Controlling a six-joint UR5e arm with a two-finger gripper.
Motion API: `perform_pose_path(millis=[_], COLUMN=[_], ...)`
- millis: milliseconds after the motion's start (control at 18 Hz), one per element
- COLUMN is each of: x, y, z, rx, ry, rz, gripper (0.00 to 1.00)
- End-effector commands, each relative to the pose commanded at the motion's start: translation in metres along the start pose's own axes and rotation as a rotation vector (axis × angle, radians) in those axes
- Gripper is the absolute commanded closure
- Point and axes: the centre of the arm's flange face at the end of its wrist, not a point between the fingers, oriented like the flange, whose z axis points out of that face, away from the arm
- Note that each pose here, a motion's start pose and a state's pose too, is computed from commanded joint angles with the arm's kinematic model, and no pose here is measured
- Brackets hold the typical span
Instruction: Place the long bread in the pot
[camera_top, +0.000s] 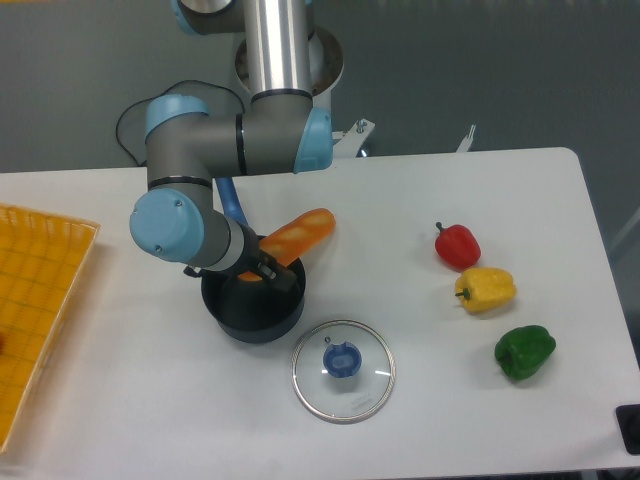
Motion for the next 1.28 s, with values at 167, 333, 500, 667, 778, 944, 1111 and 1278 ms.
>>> perform_pose_path(millis=[167,333,500,667,778,944,1111,1278], x=[0.001,0.002,0.003,0.003,0.004,0.006,0.017,0.024], y=[0.000,-0.001,0.002,0.004,0.012,0.034,0.068,0.091], z=[0.002,0.002,-0.002,-0.007,-0.024,-0.070,-0.124,-0.148], rx=[-0.003,-0.002,0.007,0.014,0.046,0.084,0.177,0.243], ry=[0.005,0.009,0.010,0.008,0.012,0.042,0.037,0.027], rz=[-0.001,-0.004,-0.007,-0.014,-0.024,-0.030,-0.050,-0.072], gripper=[0.41,0.70,0.92,1.00,1.00,1.00,1.00,1.00])
